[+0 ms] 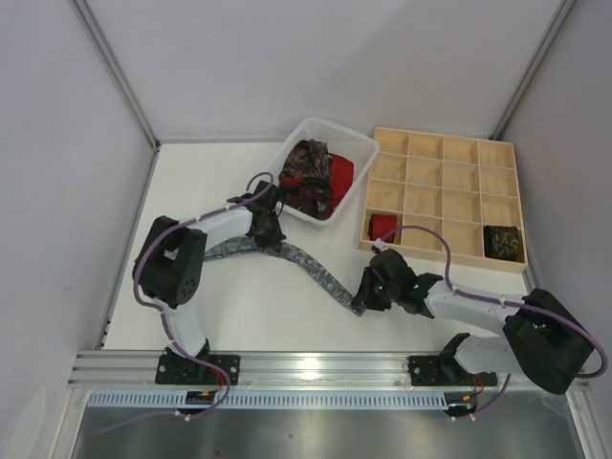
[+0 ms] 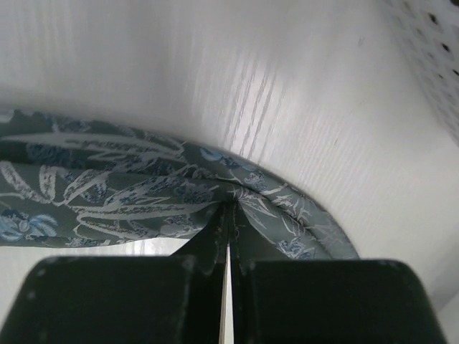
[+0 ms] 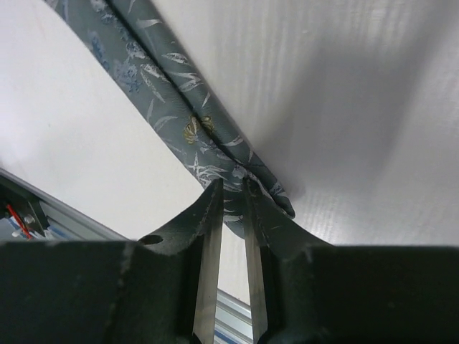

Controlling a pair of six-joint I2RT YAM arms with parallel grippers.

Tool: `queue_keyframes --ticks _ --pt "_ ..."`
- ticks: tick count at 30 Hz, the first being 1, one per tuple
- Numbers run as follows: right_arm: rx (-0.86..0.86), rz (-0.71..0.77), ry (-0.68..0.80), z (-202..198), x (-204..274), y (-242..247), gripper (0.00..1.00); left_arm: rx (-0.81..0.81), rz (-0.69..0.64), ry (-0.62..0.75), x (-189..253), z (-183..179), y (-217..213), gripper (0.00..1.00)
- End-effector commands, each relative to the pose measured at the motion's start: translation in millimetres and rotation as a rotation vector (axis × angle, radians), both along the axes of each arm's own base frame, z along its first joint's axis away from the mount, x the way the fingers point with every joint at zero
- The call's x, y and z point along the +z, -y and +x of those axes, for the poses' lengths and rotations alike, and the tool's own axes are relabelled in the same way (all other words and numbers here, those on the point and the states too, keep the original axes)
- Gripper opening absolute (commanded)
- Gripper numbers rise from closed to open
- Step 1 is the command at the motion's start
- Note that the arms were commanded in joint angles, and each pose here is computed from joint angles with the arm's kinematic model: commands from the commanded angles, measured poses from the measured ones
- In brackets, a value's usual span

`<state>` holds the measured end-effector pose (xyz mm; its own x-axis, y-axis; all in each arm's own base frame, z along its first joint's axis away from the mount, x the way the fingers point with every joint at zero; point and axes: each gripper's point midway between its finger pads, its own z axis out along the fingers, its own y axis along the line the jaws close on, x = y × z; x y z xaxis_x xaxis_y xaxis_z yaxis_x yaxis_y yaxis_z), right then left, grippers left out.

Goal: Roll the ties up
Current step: Flatten the tie

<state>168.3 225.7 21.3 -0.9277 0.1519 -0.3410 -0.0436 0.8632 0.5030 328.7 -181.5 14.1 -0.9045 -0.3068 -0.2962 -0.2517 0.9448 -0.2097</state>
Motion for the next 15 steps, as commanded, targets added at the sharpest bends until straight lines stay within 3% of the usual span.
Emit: queue_keyframes --ticks 1,5,8,11,15 --pt "0.001 -0.164 -0.14 -38 -42 30 0.24 0.019 0.098 -0.118 -31 -11 -46 0.0" --pt "0.015 -0.201 -0.143 -33 -46 28 0.24 0.051 0.114 -0.1 -20 -21 -67 0.01" --pt "0.041 -0.237 -0.123 -29 -42 31 0.25 0.07 0.085 -0.114 -20 -61 -75 0.0" --pt "0.048 -0.275 -0.119 -28 -36 40 0.25 0.088 0.038 -0.054 -5 -76 -76 0.01" --pt "0.045 -0.255 -0.056 -17 -16 41 0.26 0.081 -0.011 -0.034 -1 -96 -75 0.1"
